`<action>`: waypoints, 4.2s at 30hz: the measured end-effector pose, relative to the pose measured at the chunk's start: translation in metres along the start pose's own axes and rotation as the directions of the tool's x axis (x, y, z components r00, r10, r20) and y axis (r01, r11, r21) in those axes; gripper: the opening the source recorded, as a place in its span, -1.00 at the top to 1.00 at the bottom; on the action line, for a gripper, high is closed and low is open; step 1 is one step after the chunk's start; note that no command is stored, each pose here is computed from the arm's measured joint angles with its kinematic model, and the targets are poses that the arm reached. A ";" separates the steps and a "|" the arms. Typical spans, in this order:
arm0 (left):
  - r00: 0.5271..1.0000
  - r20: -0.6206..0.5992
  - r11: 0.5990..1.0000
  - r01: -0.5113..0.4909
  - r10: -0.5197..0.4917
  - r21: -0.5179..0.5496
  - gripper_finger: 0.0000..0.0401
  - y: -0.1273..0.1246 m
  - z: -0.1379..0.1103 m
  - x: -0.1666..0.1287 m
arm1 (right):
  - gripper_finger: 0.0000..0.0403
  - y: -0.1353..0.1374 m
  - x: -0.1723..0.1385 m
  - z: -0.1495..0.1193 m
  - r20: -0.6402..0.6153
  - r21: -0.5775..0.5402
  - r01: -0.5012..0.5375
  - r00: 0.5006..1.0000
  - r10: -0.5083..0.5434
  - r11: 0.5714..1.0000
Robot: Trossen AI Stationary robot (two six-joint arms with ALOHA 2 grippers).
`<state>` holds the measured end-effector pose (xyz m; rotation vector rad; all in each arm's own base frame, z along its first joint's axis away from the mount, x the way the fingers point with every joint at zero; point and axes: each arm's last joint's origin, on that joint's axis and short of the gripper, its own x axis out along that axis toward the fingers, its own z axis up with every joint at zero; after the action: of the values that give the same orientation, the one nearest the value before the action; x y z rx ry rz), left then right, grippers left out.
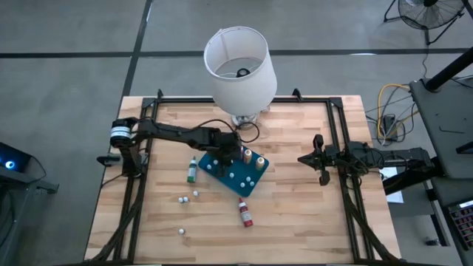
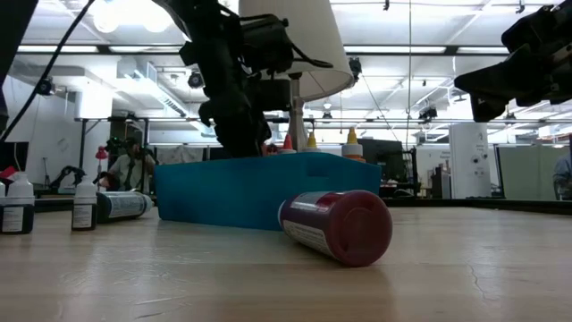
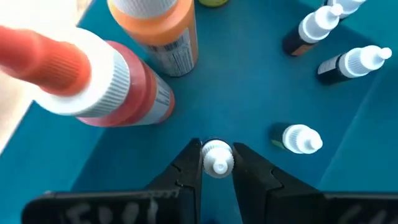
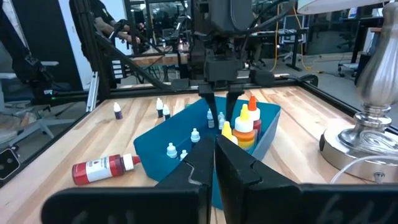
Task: Pick & Place food coloring
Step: Put the small blue food coloring bottle into the blue container, then put the small black food coloring bottle into the blue container
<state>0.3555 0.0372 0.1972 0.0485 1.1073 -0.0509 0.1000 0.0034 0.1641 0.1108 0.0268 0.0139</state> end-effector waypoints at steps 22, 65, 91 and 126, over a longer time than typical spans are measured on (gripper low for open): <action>0.999 -0.023 0.999 0.026 -0.026 -0.019 0.78 -0.020 -0.023 0.013 | 0.96 0.000 0.000 0.000 0.000 0.000 0.001 1.000 -0.001 1.000; 0.997 -0.066 0.995 0.044 -0.051 -0.093 0.78 -0.037 -0.040 0.000 | 0.96 0.000 0.000 0.000 0.000 0.000 0.001 1.000 -0.001 1.000; 0.996 -0.058 0.994 0.065 -0.071 -0.090 0.50 -0.037 -0.039 0.000 | 0.96 0.000 0.000 0.000 0.000 0.000 0.001 1.000 -0.001 1.000; 0.993 0.002 0.990 0.118 -0.119 -0.074 0.50 -0.073 -0.058 -0.100 | 0.96 0.000 0.000 0.000 -0.001 0.000 0.001 1.000 -0.001 1.000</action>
<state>0.2543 -0.0298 0.2592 -0.0834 1.1123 -0.1163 0.1001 0.0033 0.1641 0.1107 0.0276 0.0127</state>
